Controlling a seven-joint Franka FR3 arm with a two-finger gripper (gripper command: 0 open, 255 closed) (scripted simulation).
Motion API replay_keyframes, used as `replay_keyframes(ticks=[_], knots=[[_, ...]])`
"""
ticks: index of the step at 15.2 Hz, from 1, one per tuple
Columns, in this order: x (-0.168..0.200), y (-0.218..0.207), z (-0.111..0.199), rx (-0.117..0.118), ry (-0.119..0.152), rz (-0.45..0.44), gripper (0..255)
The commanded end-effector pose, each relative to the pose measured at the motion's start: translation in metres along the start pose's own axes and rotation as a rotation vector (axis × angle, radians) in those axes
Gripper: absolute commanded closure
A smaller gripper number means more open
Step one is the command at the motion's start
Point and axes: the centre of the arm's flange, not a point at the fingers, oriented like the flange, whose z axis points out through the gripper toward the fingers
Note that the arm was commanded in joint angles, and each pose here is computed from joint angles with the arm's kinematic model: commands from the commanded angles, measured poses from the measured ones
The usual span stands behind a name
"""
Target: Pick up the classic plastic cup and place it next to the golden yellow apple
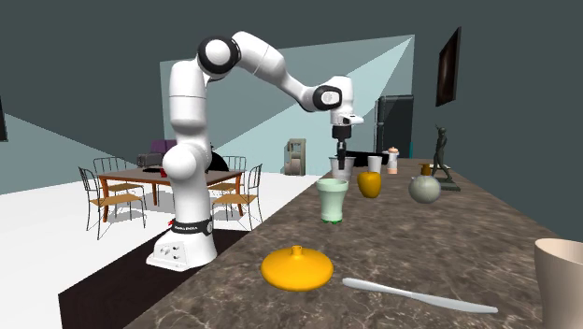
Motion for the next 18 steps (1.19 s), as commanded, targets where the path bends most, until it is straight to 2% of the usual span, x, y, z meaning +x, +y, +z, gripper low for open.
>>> replay_keyframes(ticks=[1,13,18], knots=[[0.000,0.000,0.011,0.001,0.001,0.000,255],[-0.001,0.006,0.074,0.001,0.001,0.000,255],[-0.001,0.006,0.074,0.001,0.001,0.000,255]])
